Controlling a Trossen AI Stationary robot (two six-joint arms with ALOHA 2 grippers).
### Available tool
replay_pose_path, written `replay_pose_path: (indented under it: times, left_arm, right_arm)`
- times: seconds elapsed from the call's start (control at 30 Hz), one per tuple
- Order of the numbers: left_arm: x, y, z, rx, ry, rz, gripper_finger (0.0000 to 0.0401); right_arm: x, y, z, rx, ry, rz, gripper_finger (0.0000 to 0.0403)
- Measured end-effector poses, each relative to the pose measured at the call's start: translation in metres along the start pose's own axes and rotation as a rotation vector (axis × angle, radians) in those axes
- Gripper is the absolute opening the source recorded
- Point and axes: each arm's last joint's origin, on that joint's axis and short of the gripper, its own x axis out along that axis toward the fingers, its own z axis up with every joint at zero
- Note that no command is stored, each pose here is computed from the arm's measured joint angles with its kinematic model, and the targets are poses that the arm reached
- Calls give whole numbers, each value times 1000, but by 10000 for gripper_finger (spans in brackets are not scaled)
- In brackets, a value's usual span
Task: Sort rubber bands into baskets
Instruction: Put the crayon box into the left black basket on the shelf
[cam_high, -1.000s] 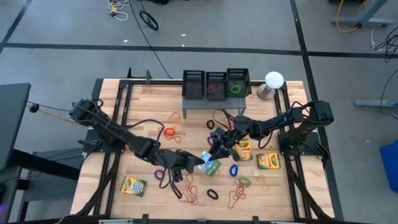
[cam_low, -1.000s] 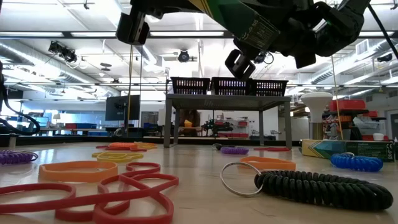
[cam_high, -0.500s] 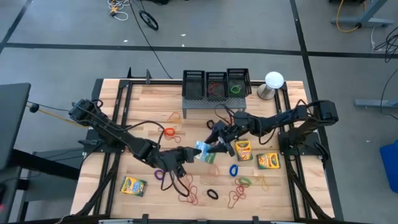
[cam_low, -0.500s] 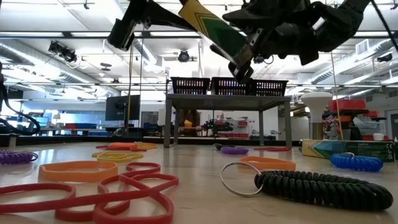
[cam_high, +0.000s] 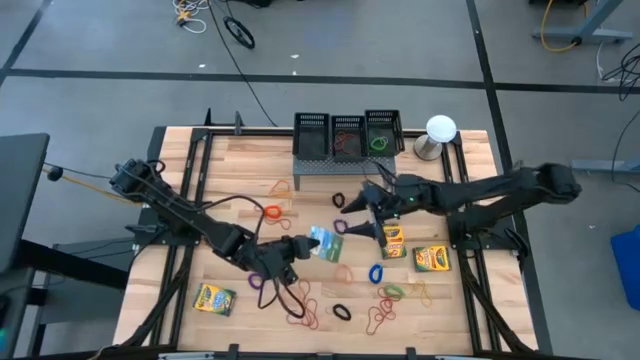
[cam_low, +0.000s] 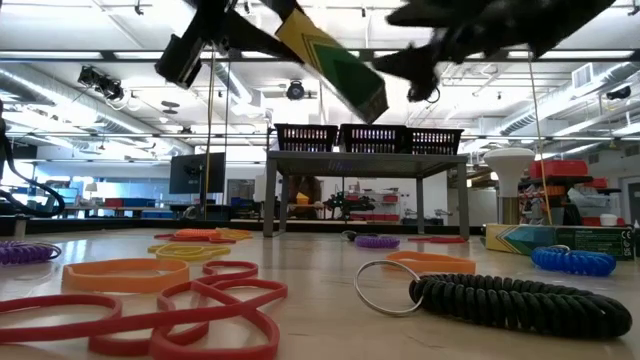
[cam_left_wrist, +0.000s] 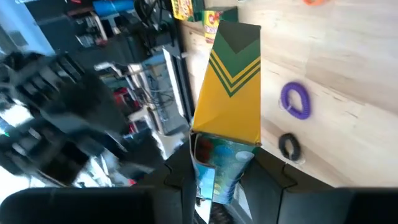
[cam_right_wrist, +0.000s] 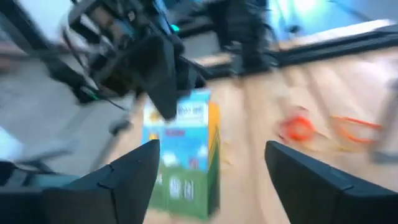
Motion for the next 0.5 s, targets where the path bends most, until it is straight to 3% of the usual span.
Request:
replay_pose_path:
  times: [0.17,0.27,0.4,0.5]
  left_arm:
    - [9,-7,-13,-45,94,-68,108]
    - [13,-6,-24,-102,147,-143,103]
    - [15,11,-40,-335,96,-309,100]
    - [15,29,-54,-535,41,-423,99]
  right_arm:
    - [-22,26,-11,-77,99,-275,203]
    - [-25,37,-20,-91,137,-357,132]
    - [-24,49,-27,-108,143,-402,47]
    - [-22,54,-30,-129,133,-430,9]
